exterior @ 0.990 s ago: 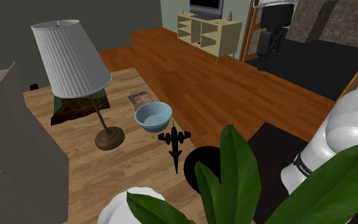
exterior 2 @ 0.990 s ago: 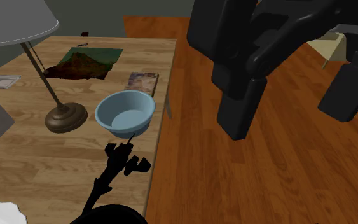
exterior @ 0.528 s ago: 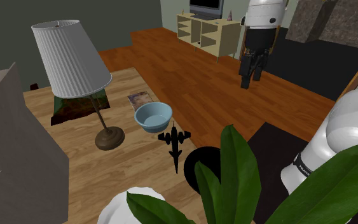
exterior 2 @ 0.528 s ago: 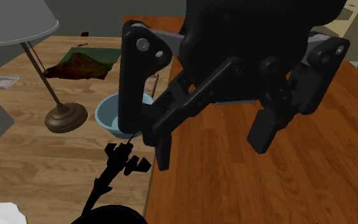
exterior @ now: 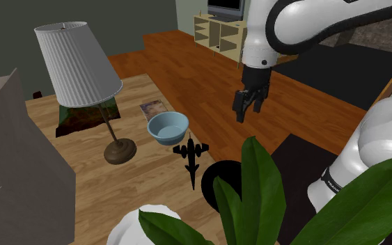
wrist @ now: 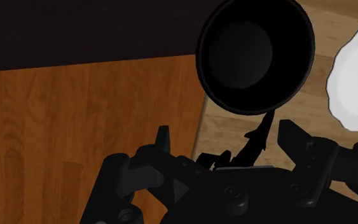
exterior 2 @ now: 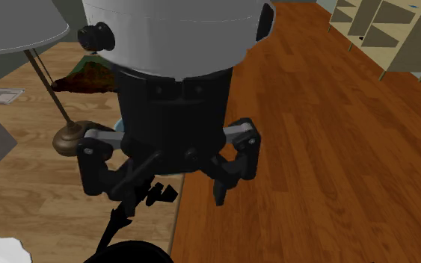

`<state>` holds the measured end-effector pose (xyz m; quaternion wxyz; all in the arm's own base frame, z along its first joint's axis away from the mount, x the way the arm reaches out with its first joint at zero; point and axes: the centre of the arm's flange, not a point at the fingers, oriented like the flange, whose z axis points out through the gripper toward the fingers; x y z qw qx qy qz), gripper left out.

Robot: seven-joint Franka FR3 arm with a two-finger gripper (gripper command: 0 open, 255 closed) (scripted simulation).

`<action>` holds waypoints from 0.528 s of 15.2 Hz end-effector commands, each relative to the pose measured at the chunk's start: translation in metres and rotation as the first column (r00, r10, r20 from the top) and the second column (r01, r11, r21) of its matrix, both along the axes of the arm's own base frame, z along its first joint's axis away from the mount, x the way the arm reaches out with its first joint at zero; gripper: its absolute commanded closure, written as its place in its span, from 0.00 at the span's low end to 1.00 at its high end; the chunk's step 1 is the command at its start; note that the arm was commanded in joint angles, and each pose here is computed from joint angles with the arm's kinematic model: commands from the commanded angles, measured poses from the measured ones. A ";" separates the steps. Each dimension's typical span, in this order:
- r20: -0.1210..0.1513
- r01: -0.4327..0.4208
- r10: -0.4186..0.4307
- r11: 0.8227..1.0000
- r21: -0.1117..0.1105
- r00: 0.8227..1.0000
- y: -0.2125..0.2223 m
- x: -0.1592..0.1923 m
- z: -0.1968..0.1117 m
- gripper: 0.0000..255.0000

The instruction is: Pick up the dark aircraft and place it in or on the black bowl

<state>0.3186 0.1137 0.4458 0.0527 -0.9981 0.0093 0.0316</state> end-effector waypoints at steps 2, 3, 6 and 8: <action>0.022 0.032 -0.032 0.999 -0.008 0.999 0.021 0.011 -0.030 0.00; 0.029 0.042 -0.041 0.999 -0.011 0.999 0.028 0.015 -0.040 0.00; 0.048 0.071 -0.070 0.997 -0.019 0.996 0.050 0.028 -0.069 0.00; 0.061 0.091 -0.090 0.996 -0.024 0.994 0.065 0.038 -0.088 0.00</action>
